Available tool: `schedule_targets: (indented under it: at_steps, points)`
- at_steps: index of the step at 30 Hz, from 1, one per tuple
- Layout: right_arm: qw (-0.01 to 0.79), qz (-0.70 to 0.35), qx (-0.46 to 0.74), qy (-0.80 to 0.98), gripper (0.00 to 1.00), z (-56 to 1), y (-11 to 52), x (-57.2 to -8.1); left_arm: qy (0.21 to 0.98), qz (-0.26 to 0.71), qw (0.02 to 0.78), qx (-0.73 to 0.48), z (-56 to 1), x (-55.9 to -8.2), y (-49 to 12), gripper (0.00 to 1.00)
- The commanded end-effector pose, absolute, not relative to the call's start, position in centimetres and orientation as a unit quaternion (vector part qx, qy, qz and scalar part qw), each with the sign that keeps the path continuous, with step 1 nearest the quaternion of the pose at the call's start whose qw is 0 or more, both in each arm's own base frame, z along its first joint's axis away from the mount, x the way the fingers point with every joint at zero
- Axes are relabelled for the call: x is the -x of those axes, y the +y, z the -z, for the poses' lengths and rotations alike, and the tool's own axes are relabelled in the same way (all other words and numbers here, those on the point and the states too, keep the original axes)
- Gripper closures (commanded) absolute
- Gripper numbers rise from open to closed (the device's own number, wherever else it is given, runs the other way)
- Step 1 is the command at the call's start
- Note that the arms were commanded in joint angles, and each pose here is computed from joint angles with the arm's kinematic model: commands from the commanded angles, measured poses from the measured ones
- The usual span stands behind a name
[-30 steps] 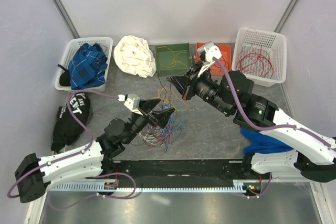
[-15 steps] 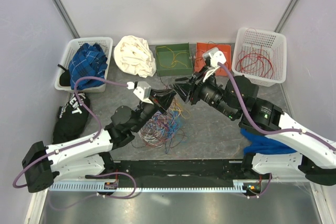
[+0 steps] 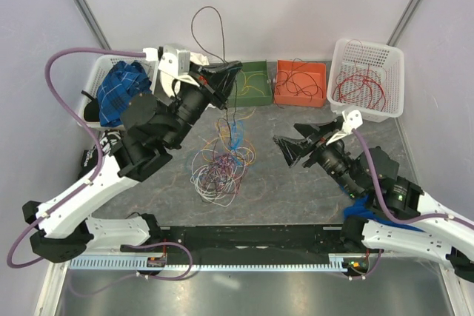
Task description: Untangle the cables
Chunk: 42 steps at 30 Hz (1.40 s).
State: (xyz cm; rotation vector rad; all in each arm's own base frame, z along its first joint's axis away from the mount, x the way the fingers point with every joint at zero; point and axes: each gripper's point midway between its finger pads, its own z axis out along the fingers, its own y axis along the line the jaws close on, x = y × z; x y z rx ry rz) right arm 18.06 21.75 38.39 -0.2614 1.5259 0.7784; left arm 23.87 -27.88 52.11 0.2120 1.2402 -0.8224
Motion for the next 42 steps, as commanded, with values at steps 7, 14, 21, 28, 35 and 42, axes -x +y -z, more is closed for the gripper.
schedule_targets:
  at_steps: [7,14,21,28,35,42]
  points:
    - [0.673,-0.380,0.169,0.611,0.21,-40.9,27.2,-18.6,0.622,0.362,0.681,-0.136,-49.9,-24.1,-29.9,0.98]
    - [0.671,-0.359,0.189,0.621,0.20,-39.9,31.2,-20.7,0.623,0.371,0.675,-0.139,-49.8,-23.8,-30.1,0.98]
    - [0.681,-0.321,0.185,0.631,0.29,-38.5,33.4,-23.0,0.624,0.376,0.671,-0.138,-49.6,-23.6,-29.9,0.98]
    - [0.687,-0.329,0.162,0.627,1.00,-40.5,33.3,-23.4,0.635,0.350,0.679,-0.114,-48.3,-24.1,-28.3,0.50]
    - [0.713,-0.285,0.102,0.633,1.00,-45.7,28.1,-23.6,0.666,0.259,0.700,0.013,-40.2,-24.3,-19.6,0.00]
    - [0.711,-0.295,0.094,0.631,1.00,-50.3,26.8,-22.9,0.578,0.382,0.720,-0.038,-35.7,-21.1,-21.4,0.00]
